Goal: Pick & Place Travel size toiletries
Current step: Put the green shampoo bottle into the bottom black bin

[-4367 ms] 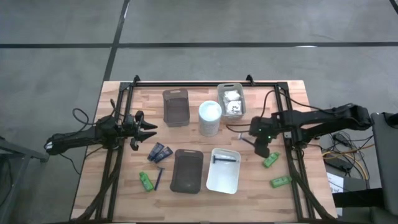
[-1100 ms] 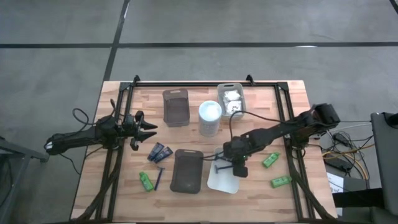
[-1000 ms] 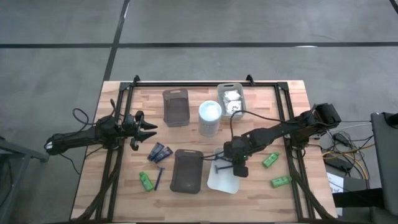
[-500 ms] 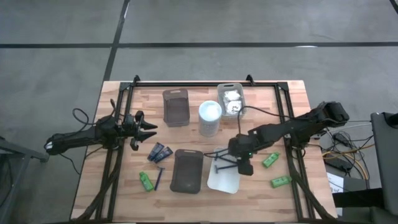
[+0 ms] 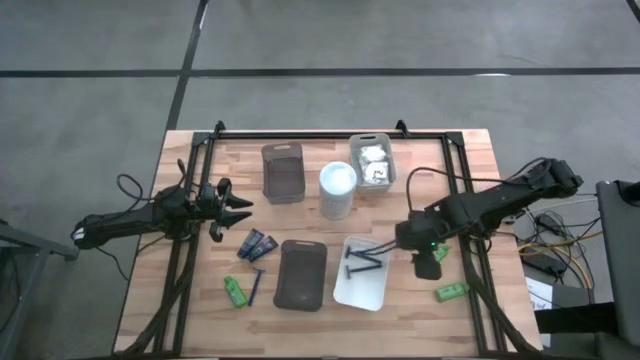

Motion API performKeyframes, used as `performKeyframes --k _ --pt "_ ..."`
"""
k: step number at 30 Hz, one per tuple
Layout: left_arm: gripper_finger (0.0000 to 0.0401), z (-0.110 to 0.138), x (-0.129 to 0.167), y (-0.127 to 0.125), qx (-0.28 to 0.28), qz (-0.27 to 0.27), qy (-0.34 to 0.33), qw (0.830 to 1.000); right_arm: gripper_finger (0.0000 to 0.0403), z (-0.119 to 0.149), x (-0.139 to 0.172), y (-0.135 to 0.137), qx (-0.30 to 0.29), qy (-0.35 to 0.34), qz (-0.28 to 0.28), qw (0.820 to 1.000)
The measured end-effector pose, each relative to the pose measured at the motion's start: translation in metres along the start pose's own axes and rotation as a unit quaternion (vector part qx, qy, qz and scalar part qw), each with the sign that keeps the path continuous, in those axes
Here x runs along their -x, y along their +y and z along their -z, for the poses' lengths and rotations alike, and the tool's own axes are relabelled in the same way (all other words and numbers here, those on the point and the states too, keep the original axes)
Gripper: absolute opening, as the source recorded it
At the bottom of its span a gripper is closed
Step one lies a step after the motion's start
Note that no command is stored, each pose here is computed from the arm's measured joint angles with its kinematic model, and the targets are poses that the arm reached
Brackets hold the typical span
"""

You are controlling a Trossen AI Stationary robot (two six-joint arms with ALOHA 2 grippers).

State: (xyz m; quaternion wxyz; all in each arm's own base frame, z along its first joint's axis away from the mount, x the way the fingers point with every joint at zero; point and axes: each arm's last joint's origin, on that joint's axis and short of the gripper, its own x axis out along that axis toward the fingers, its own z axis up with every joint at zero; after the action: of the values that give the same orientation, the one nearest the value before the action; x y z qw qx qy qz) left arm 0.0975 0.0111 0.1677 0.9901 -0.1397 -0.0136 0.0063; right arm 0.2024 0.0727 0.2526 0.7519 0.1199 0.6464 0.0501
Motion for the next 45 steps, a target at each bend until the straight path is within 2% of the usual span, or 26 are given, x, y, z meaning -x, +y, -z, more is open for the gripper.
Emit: performKeyframes --k 6,10,14,21,33,45 --pt "0.0151 0.0 0.0 0.0 0.0 0.0 0.0 1.0 0.0154 0.021 -0.001 0.005 -0.009 0.082 0.022 0.996" --pt "0.0151 0.0 0.0 0.0 0.0 0.0 0.0 1.0 0.0153 0.034 -0.008 0.011 -0.012 0.133 0.004 0.991" --pt "0.0151 0.0 0.0 0.0 0.0 0.0 0.0 1.0 0.0172 0.049 -0.018 0.02 0.017 0.183 -0.027 0.983" --pt "0.0151 0.0 0.0 0.0 0.0 0.0 0.0 1.0 0.0228 0.076 -0.035 0.03 0.076 0.227 -0.007 0.971" --pt "0.0151 0.0 0.0 0.0 0.0 0.0 0.0 1.0 0.0324 0.103 -0.066 0.042 0.1 0.201 -0.024 0.974" --pt "0.0151 0.0 0.0 0.0 0.0 0.0 0.0 1.0 0.0354 0.114 -0.087 0.037 0.1 0.164 -0.006 0.981"
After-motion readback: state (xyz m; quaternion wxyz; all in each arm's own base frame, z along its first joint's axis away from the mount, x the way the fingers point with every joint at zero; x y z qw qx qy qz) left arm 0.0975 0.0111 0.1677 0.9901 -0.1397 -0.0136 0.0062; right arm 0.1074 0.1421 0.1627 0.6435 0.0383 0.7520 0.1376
